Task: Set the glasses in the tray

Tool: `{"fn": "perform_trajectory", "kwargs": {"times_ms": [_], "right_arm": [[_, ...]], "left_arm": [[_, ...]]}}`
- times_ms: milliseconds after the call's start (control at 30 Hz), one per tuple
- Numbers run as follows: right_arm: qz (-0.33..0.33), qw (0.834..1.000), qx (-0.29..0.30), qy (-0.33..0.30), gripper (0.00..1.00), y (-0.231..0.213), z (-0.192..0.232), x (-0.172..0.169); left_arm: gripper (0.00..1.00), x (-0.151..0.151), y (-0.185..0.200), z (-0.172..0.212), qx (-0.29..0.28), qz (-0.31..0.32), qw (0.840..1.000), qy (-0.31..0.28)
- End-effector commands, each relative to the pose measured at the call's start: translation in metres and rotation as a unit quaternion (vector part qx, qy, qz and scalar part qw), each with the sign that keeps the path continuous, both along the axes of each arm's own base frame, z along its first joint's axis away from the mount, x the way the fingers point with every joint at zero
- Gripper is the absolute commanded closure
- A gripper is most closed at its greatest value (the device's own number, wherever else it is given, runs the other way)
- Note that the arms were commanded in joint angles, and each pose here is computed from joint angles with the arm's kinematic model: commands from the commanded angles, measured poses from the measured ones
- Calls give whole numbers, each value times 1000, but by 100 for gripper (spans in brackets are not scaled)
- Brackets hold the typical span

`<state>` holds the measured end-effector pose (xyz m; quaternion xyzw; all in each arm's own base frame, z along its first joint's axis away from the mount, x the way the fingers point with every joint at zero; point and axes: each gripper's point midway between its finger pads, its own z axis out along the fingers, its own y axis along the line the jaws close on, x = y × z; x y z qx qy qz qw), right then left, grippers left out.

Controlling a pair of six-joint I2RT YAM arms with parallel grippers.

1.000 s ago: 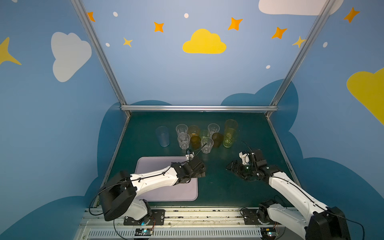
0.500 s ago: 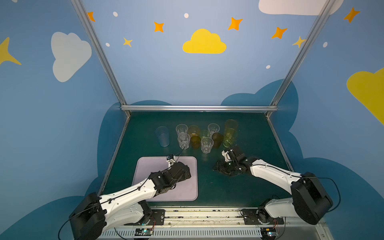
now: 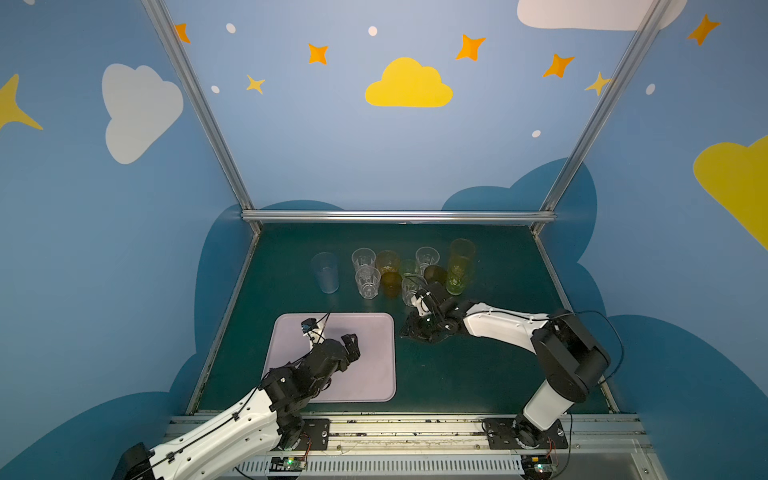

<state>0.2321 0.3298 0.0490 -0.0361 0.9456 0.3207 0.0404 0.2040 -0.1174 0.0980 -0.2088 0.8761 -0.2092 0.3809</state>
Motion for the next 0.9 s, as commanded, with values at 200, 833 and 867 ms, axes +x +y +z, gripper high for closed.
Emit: {"fn": "perform_trajectory", "kwargs": {"times_ms": [200, 833, 867], "right_arm": [[54, 998, -1, 16, 68, 22, -11, -11], [78, 995, -53, 18, 79, 22, -36, -11], [81, 995, -53, 21, 79, 23, -36, -12]], "left_arm": [[0, -2, 5, -6, 19, -3, 1000, 15], [0, 15, -35, -11, 55, -70, 994, 69], [0, 15, -36, -11, 55, -70, 993, 71]]}}
